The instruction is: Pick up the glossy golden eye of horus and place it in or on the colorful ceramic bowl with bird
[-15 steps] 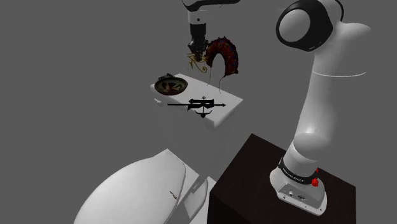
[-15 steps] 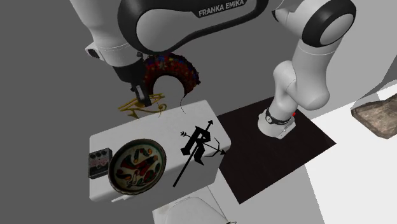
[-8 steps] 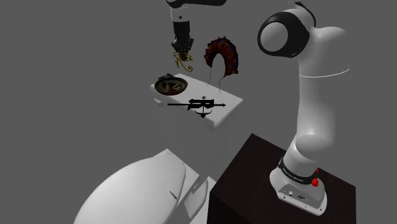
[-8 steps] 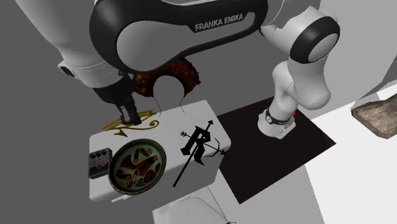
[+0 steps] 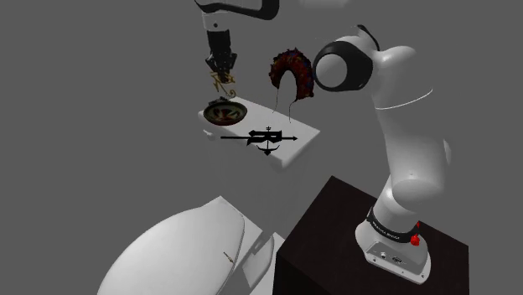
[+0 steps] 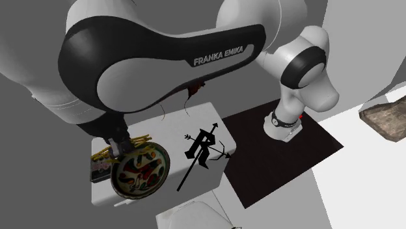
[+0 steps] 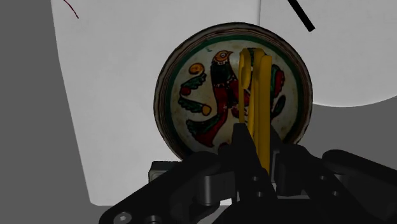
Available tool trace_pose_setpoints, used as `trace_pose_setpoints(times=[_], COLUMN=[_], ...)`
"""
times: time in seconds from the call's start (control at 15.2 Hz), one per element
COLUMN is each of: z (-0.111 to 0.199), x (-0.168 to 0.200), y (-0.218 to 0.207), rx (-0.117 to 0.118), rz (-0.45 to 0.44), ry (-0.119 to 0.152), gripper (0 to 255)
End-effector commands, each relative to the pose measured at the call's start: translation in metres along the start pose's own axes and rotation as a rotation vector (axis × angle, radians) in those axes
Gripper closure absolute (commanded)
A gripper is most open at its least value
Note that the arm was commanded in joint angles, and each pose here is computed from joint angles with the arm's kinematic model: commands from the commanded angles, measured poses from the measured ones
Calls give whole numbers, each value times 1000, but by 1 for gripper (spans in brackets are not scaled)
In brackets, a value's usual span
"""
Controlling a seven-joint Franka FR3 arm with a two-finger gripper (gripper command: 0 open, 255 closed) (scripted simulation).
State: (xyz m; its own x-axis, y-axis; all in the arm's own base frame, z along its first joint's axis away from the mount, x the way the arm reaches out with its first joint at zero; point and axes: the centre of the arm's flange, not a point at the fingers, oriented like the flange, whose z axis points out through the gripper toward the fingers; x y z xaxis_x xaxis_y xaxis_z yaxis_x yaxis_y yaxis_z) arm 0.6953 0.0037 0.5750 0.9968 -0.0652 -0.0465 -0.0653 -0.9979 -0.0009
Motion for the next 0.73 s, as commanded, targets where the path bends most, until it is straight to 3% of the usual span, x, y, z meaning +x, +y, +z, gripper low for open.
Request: trace_pose_setpoints(times=[0.0, 0.66], z=[10, 63], x=[1, 4], y=[-1, -1], rx=[0, 0], rz=[1, 1], ry=[0, 0], gripper=[255, 255])
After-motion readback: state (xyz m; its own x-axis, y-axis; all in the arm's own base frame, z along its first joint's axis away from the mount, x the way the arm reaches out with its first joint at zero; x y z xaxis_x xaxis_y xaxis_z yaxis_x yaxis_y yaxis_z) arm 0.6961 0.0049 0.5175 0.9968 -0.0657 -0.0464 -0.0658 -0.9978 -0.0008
